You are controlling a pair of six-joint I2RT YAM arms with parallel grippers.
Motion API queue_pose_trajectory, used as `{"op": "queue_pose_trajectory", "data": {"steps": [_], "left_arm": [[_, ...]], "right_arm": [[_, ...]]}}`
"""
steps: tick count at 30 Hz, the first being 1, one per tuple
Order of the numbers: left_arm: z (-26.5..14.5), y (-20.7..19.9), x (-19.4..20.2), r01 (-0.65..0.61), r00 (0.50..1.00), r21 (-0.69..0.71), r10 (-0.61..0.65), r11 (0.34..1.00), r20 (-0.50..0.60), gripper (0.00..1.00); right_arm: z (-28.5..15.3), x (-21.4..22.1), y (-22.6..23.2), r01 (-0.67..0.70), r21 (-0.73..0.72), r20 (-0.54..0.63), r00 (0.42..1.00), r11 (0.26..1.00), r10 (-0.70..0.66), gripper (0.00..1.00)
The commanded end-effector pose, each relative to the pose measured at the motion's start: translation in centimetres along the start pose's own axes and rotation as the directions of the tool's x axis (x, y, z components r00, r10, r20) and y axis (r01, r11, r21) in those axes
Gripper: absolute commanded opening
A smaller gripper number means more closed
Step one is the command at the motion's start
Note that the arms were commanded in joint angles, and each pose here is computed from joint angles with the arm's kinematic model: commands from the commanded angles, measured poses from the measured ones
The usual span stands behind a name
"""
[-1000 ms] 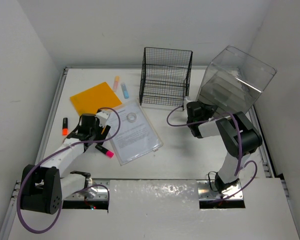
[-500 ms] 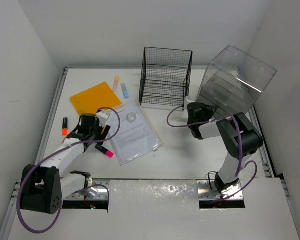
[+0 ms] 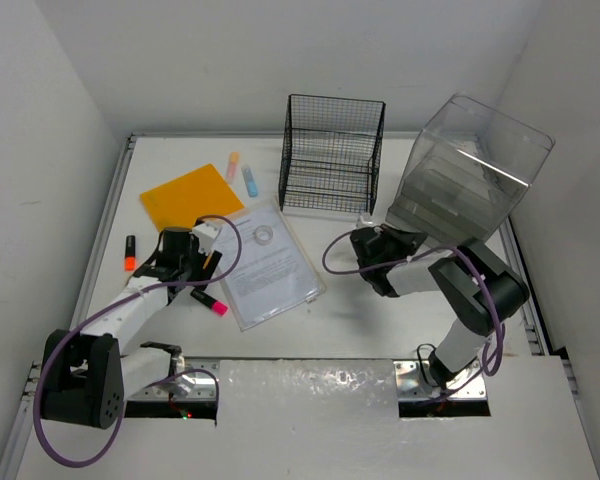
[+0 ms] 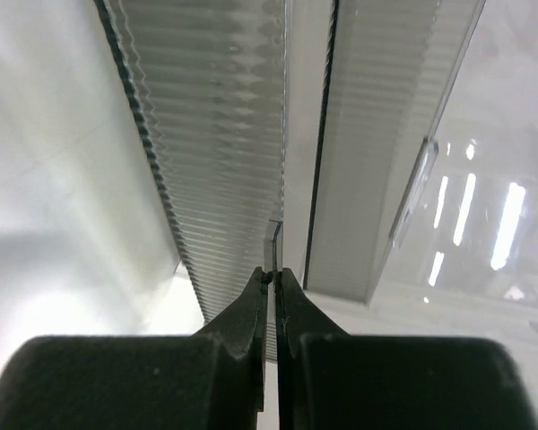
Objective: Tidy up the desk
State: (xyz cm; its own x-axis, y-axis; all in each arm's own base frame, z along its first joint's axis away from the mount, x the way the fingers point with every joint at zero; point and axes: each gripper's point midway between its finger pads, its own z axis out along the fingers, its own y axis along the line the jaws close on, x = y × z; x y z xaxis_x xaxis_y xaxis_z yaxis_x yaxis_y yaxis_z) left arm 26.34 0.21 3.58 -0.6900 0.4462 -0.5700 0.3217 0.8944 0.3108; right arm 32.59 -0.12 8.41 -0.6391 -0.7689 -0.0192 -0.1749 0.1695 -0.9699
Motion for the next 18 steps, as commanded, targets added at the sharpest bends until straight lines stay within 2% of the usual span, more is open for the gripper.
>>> {"op": "queue_pose_trajectory", "data": {"steps": [1,13,18], "left_arm": [[-0.2,0.3,-0.9,0.008,0.999,-0.005,-0.008,1.0,0.05,0.74],[-0.5,0.4,-1.1,0.004,0.998,-0.005,-0.004,1.0,0.066,0.74],[-0.5,0.4,-1.0,0.005,0.998,-0.008,-0.004,1.0,0.066,0.74]], "right_arm": [[-1.8,1.1,1.4,0.018,-0.012,-0.025,1.0,1.0,-0.018,0.0],[-5.9,0.0,1.7,0.023,0.01,0.047,0.999,1.0,-0.023,0.0],[-6.3,-0.1,1.7,0.016,0.014,0.05,0.999,1.0,-0.016,0.0]]}}
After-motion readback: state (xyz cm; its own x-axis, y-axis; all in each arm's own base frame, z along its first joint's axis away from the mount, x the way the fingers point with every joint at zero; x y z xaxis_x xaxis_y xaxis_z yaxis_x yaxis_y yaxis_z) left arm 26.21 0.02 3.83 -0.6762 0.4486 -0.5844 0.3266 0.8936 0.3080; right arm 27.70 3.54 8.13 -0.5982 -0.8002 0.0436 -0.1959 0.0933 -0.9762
